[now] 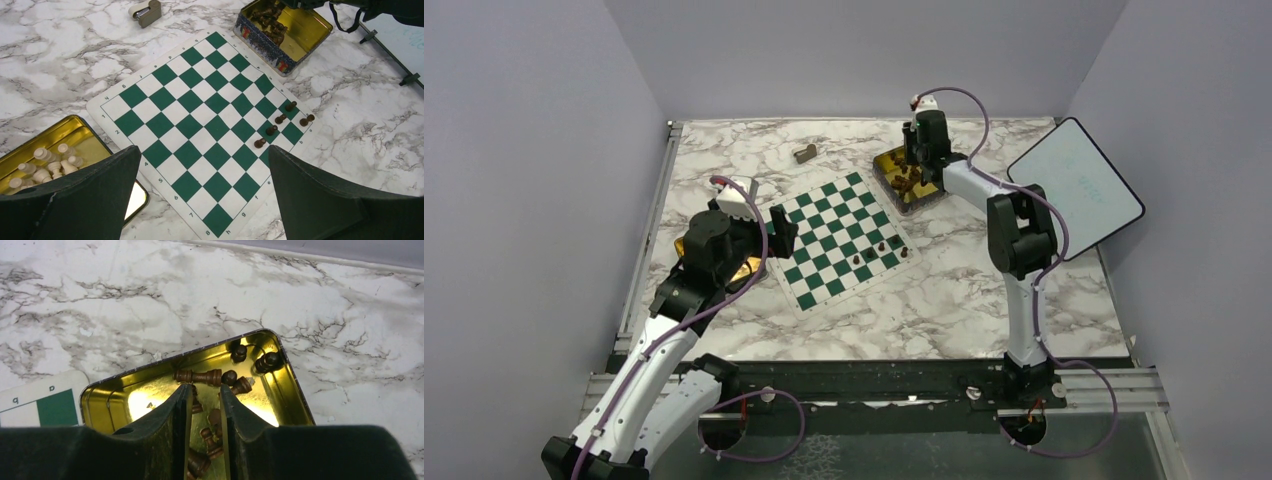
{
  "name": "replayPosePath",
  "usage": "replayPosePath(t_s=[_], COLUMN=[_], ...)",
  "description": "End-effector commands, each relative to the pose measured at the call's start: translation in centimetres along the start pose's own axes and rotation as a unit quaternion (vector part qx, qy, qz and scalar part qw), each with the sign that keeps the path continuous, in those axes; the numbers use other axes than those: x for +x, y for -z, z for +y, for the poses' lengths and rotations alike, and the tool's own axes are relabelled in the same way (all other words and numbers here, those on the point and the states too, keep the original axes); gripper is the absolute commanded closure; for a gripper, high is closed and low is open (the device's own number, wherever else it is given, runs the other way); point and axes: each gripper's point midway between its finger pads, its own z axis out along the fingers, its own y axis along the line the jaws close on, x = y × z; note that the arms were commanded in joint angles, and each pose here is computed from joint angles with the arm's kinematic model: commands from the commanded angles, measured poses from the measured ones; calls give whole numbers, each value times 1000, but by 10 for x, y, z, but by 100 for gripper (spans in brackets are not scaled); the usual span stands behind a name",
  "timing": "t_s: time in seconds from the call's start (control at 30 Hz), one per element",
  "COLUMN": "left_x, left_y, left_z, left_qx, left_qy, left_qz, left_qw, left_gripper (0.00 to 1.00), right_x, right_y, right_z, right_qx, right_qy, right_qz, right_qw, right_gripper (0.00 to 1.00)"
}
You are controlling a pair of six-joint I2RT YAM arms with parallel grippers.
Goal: Set up the chess pieces on the board
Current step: Pick up the chess piece from the storage box.
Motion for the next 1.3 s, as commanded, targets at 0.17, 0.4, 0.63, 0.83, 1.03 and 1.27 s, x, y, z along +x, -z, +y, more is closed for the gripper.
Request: replayPosePath(t_s=[0.17, 0.4, 0.63, 0.83, 1.03, 1.27], left_x=[2, 2, 3, 3, 3, 2], left_y=[-2, -3, -3, -3, -3, -3], left_z=[2, 2, 2, 2, 2, 2], left_qx=[-4, -5, -5, -4, -5, -4], left_qy=[-8, -8, -8, -8, -8, -8], left_qz=[1, 2, 3, 4, 4, 3], left_qw=[1000, 1000, 1000, 1000, 1000, 1000], left_gripper=[1, 1, 1, 1, 1, 1], right_x=[6, 12, 24, 32, 37, 38], right_y=[-27, -38, -49, -58, -62, -62], right_z=[-22, -21, -22, -22, -24, -26], right_qx=[1, -12, -14, -17, -16, -12], right_qy=[-4, 0, -7, -5, -4, -1], right_qz=[12, 14, 25, 31, 35, 39], right_qw=[1000, 1000, 1000, 999, 999, 999], right_gripper=[69, 70, 72, 74, 77, 82])
